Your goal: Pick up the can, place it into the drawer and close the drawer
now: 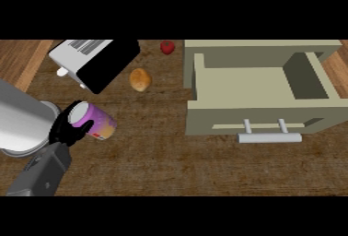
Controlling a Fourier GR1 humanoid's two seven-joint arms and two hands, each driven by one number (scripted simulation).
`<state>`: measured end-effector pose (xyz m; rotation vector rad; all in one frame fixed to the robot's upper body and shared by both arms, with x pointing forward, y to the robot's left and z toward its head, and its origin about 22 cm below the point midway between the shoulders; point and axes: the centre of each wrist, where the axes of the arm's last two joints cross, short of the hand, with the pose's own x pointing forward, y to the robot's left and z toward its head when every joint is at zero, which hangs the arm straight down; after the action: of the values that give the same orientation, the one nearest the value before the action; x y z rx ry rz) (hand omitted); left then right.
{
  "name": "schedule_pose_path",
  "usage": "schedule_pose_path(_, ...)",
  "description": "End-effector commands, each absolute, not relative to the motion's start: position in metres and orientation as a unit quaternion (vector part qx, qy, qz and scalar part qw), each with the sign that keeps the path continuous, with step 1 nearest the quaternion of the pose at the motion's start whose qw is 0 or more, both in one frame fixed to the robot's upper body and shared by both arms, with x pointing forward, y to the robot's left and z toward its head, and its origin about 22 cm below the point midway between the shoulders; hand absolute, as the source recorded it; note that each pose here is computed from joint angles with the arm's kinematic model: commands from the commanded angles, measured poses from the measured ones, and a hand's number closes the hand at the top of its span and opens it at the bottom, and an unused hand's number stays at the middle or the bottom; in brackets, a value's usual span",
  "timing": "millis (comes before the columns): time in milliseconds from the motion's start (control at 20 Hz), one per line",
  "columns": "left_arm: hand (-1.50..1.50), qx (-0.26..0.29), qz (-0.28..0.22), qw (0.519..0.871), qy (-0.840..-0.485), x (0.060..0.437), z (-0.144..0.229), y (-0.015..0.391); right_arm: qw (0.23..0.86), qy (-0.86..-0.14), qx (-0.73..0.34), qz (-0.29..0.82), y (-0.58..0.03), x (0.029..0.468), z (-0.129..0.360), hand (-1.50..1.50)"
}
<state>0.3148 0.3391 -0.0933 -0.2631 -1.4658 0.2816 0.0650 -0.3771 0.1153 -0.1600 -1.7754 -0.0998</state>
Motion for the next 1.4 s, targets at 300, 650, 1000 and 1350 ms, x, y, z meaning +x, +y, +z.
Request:
schedule_pose_path(300,1.5,-0.111,0.155,0.692,-0.697,0.317,-0.101,0.249,0.636,-0.766,-0.079,-0.051,-0.373,0.047,0.108,-1.5)
schedule_pose_path(650,1.5,-0.14,0.124,0.678,-0.711,0.335,-0.043,0.212,0.625,-0.773,-0.084,-0.067,-0.369,0.049,0.124,-1.5)
schedule_pose_path(1000,1.5,-0.116,0.097,0.666,-0.731,0.321,0.024,0.2,0.624,-0.775,-0.084,-0.053,-0.367,0.043,0.115,-1.5)
schedule_pose_path(1350,1.5,-0.108,0.081,0.65,-0.748,0.33,0.09,0.168,0.625,-0.774,-0.082,-0.067,-0.376,0.047,0.106,-1.5)
